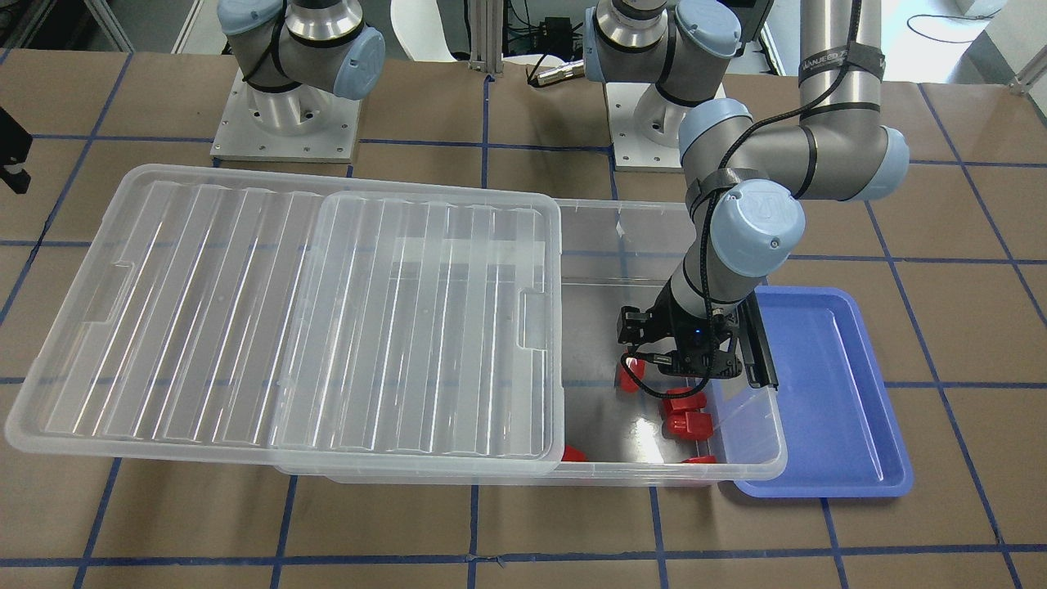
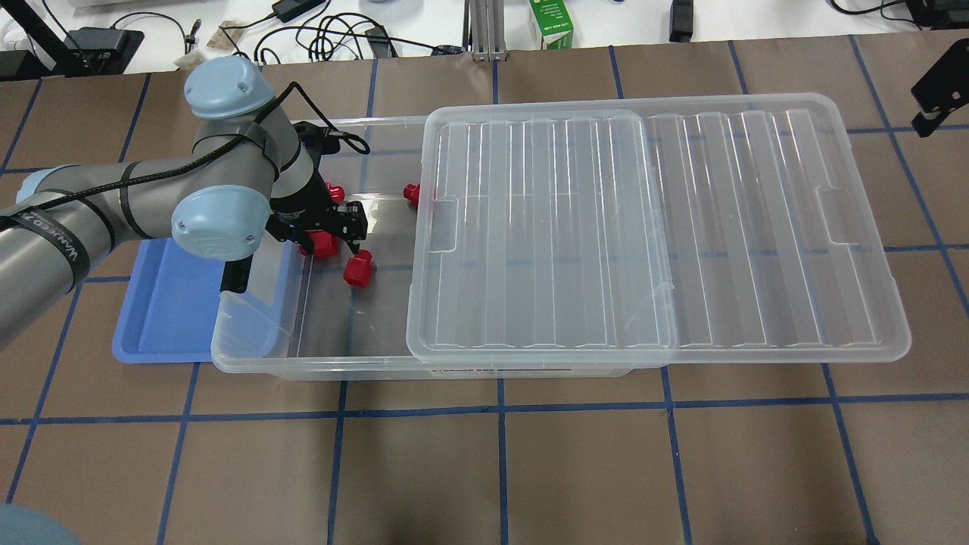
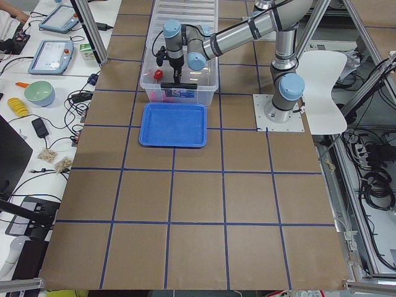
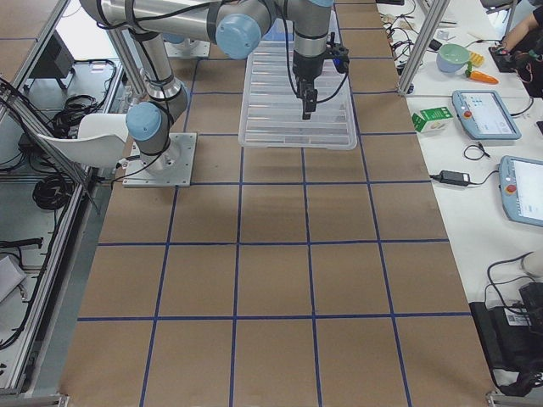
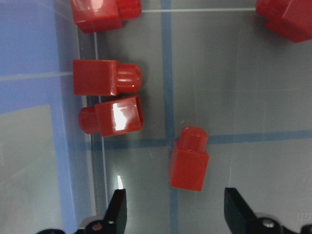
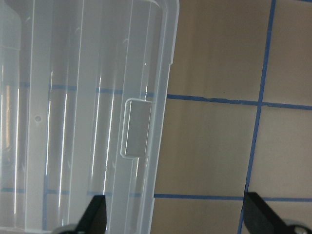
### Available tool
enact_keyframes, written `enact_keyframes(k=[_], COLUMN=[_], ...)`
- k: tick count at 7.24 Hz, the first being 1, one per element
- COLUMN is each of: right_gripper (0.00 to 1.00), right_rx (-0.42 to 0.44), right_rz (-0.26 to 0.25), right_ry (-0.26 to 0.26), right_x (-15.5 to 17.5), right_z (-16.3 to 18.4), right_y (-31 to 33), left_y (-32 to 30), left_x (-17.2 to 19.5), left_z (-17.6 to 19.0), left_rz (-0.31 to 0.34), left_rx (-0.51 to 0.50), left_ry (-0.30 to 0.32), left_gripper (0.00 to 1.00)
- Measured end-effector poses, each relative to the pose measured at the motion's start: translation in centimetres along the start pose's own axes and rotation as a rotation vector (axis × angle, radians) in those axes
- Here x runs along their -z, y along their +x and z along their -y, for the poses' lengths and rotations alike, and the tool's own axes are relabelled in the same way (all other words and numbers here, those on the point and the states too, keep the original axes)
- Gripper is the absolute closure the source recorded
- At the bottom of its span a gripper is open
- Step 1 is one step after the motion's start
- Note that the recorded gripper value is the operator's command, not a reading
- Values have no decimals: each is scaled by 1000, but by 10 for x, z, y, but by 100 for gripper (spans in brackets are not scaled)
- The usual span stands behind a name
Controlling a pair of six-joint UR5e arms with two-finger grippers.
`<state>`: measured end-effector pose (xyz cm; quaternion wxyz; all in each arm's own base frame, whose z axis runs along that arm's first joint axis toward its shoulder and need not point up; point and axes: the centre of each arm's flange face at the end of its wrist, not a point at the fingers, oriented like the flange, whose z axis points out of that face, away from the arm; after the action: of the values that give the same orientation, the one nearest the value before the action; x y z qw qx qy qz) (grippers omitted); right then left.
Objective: Place red block in blue tray from box
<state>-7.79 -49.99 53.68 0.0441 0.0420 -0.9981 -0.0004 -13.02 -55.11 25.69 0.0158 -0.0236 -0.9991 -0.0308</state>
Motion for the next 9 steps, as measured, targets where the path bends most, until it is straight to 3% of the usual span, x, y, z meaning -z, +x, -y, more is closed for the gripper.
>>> enact_keyframes(k=[2,5,7,9], right_gripper=[0,0,0,0], right_rx=[-59,-176,-184,-190], right_rz=[29,80,78,79], right_ry=[7,39,46,48], right_x=[3,4,-3,-3], right_z=[-6,15,30,32], right_y=[-21,-111,-164,-178], left_y=[2,3,4,4], left_x=[-16,-36,-46,-53], left_z=[3,8,12,14], left_rz=[-1,-3,-12,-15], left_rx=[-5,-7,-8,-9], left_ry=[-26,-53,-55,-60], left_gripper=[26,26,26,26])
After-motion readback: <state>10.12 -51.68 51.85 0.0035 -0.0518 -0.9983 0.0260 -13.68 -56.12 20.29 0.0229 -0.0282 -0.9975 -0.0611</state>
